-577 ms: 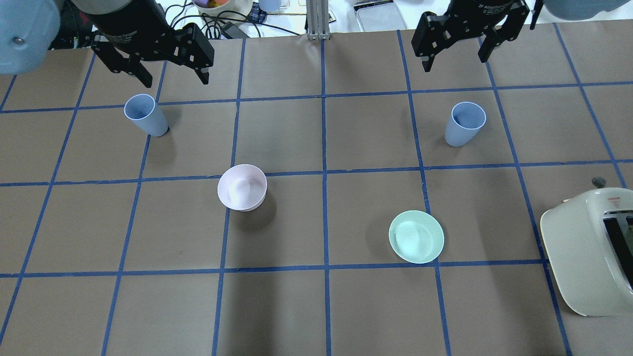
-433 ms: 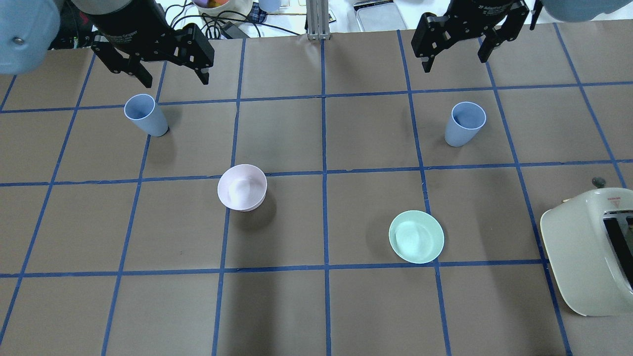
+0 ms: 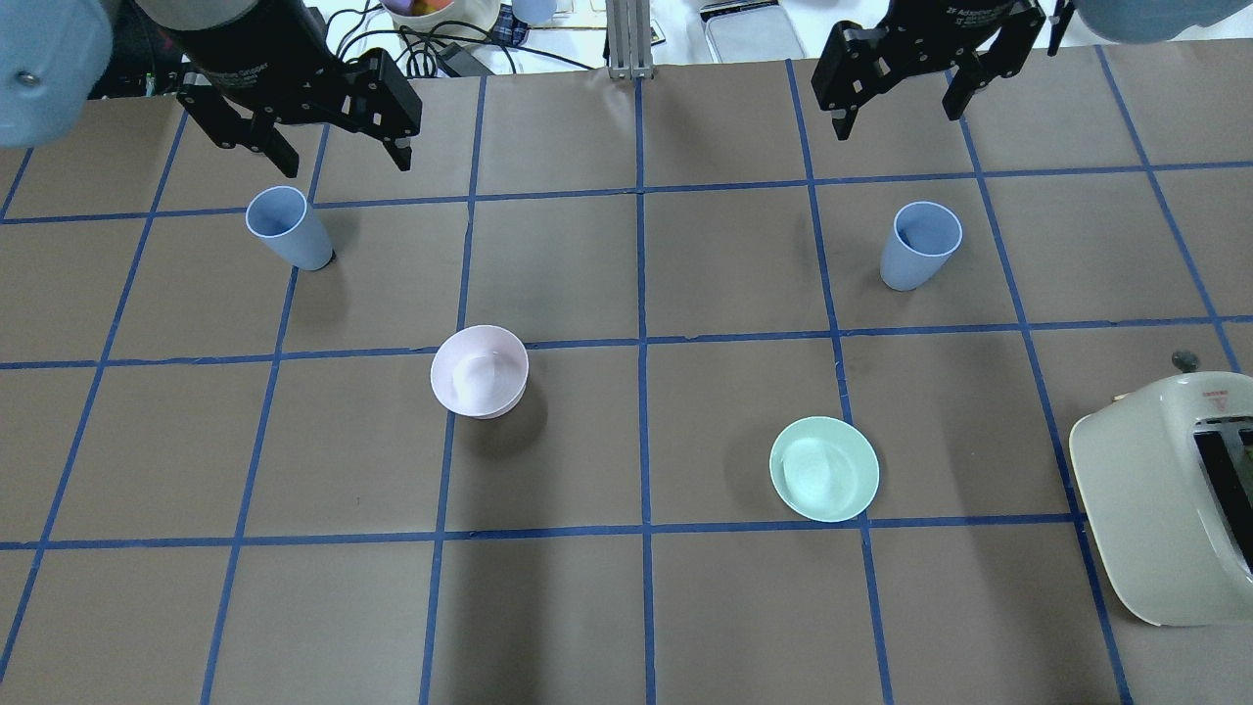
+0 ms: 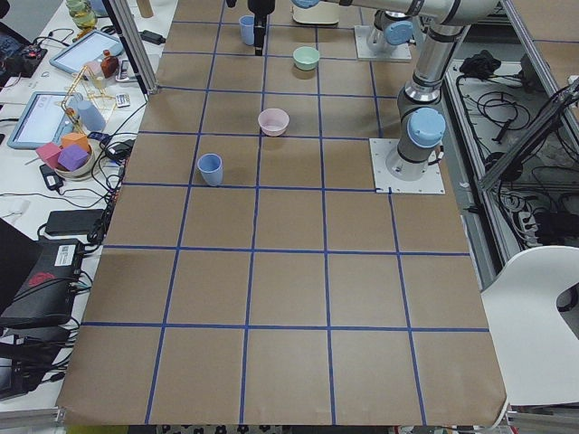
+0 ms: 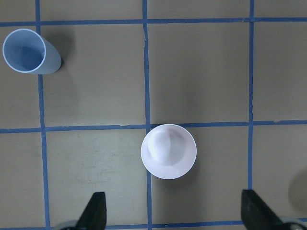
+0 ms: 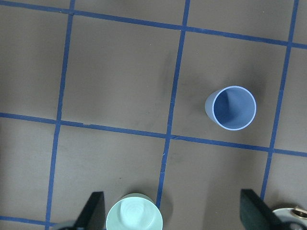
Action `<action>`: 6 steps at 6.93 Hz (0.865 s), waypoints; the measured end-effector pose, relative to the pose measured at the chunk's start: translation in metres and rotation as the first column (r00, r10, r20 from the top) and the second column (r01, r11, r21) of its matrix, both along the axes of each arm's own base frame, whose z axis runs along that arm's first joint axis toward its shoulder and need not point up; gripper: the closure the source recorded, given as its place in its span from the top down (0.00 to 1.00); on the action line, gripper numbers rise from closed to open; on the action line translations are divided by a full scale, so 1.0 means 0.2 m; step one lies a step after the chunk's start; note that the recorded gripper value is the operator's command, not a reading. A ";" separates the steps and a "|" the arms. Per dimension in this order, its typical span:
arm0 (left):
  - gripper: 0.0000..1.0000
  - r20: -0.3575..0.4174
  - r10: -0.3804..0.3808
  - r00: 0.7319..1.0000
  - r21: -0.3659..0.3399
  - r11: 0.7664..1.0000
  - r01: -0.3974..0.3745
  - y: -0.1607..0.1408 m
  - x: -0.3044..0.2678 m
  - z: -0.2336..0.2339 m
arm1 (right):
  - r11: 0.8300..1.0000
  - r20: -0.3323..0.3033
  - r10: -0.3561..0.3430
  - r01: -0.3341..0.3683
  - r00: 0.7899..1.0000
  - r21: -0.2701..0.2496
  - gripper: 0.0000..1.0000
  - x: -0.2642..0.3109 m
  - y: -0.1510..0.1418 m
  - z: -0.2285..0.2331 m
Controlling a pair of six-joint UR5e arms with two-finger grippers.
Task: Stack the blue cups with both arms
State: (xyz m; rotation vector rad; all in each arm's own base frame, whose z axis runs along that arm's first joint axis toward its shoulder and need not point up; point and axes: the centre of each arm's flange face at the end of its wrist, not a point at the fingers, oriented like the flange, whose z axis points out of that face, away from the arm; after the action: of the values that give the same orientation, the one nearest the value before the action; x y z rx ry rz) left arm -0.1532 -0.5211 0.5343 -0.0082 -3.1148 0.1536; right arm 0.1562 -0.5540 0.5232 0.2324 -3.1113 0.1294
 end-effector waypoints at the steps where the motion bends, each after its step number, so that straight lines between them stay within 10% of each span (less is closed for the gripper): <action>1: 1.00 0.000 0.000 1.000 0.000 1.000 0.000 0.00 0.00 0.00 | 1.000 -0.001 -0.001 0.001 1.000 -0.001 1.00 0.00 0.00 0.00; 6: 1.00 -0.002 0.025 1.000 0.080 0.997 -0.024 -0.12 0.10 -0.18 | 1.000 0.018 -0.029 0.029 0.999 0.011 1.00 -0.04 0.00 0.00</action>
State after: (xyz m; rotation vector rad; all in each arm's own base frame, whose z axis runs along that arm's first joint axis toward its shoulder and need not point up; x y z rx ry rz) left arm -0.1335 -0.5459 0.4980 0.0316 -3.1161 0.0297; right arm 0.1482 -0.5534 0.5229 0.1876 -3.1324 0.1145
